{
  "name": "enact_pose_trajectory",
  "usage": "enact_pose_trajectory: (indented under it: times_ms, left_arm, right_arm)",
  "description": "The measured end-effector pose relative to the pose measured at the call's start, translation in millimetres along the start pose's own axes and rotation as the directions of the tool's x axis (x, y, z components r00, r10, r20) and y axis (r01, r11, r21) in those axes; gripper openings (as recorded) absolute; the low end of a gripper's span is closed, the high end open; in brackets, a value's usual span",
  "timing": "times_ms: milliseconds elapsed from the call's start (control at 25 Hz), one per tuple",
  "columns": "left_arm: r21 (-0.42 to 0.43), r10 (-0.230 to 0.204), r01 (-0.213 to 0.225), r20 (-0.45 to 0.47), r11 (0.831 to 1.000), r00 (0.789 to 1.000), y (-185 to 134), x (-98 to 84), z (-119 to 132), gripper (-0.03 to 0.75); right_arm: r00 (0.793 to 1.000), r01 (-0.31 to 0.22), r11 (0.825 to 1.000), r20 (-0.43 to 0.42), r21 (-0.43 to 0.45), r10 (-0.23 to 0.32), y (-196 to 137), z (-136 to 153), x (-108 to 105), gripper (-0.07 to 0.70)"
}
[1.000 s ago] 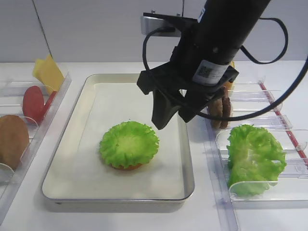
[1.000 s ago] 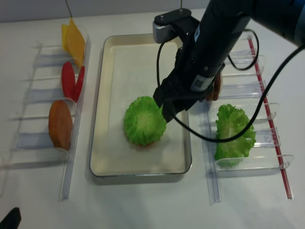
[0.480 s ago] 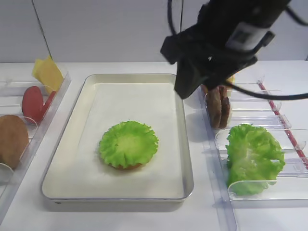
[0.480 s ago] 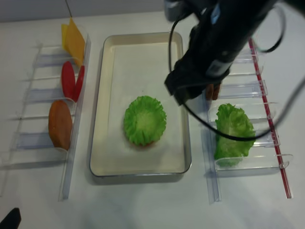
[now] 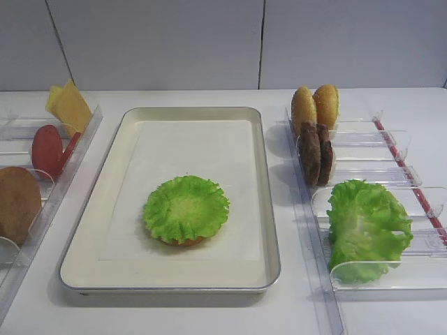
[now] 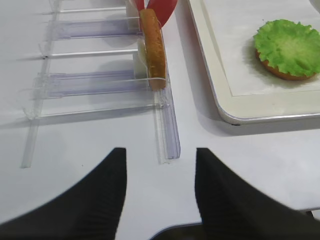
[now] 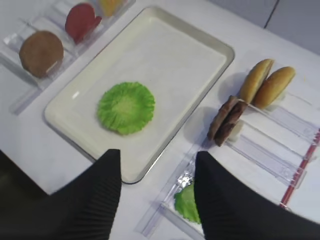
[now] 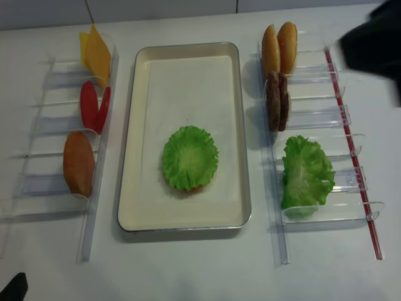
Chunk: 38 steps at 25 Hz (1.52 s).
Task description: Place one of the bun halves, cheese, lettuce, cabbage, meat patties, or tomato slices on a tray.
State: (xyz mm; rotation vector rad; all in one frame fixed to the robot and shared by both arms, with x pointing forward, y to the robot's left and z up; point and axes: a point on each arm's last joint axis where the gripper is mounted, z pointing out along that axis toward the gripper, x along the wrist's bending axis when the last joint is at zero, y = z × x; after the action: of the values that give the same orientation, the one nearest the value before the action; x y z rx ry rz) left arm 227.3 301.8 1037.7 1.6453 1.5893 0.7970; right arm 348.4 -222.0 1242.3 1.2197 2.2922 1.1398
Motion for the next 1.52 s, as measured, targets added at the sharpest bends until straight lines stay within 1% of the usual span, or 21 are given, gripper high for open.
enact_pose_trajectory:
  times_ms: [80,160,280,400,480,520,640,800,920,1040,1120,1240,1280,1360,1520]
  left_arm:
    - [0.0,0.0,0.0,0.0,1.0,1.0,0,0.0,0,0.294]
    - [0.0,0.0,0.0,0.0,1.0,1.0,0,0.0,0,0.294]
    - [0.0,0.0,0.0,0.0,1.0,1.0,0,0.0,0,0.294]
    - [0.0,0.0,0.0,0.0,1.0,1.0,0,0.0,0,0.294]
    - [0.0,0.0,0.0,0.0,1.0,1.0,0,0.0,0,0.294]
    - [0.0,0.0,0.0,0.0,1.0,1.0,0,0.0,0,0.294]
    - [0.0,0.0,0.0,0.0,1.0,1.0,0,0.0,0,0.294]
    - [0.0,0.0,0.0,0.0,1.0,1.0,0,0.0,0,0.294]
    - [0.0,0.0,0.0,0.0,1.0,1.0,0,0.0,0,0.294]
    - [0.0,0.0,0.0,0.0,1.0,1.0,0,0.0,0,0.294]
    - [0.0,0.0,0.0,0.0,1.0,1.0,0,0.0,0,0.294]
    - [0.001,0.0,0.0,0.0,1.0,1.0,0,0.0,0,0.294]
    - [0.001,0.0,0.0,0.0,1.0,1.0,0,0.0,0,0.294]
    - [0.001,0.0,0.0,0.0,1.0,1.0,0,0.0,0,0.294]
    - [0.002,0.0,0.0,0.0,1.0,1.0,0,0.0,1,0.294]
  right_arm:
    - [0.997,-0.038,0.996,0.069,-0.079,0.044,-15,-27,-4,0.379]
    - [0.985,-0.063,0.987,0.15,-0.147,0.085,-38,-49,-5,0.379]
    - [0.969,-0.087,0.981,0.212,-0.176,0.124,-77,-58,1,0.379]
    - [0.958,-0.116,0.98,0.243,-0.159,0.153,-117,-50,4,0.378]
    - [0.953,-0.134,0.981,0.254,-0.141,0.167,-142,-38,5,0.378]
    - [0.949,-0.138,0.98,0.263,-0.145,0.173,-155,-33,6,0.378]
    - [0.941,-0.162,0.979,0.279,-0.123,0.191,-185,-13,4,0.377]
    - [0.926,-0.187,0.977,0.314,-0.102,0.21,-216,11,0,0.377]
    - [0.919,-0.193,0.974,0.326,-0.118,0.222,-231,23,-1,0.377]
    - [0.91,-0.182,0.969,0.345,-0.168,0.231,-242,28,0,0.377]
    - [0.893,-0.178,0.967,0.383,-0.184,0.238,-243,29,0,0.377]
    - [0.862,-0.19,0.961,0.434,-0.202,0.262,-242,29,0,0.365]
    - [0.856,-0.194,0.959,0.443,-0.205,0.267,-242,29,0,0.359]
    - [0.85,-0.198,0.958,0.45,-0.209,0.273,-241,29,0,0.346]
    - [0.851,-0.194,0.959,0.45,-0.207,0.27,-241,29,0,0.326]
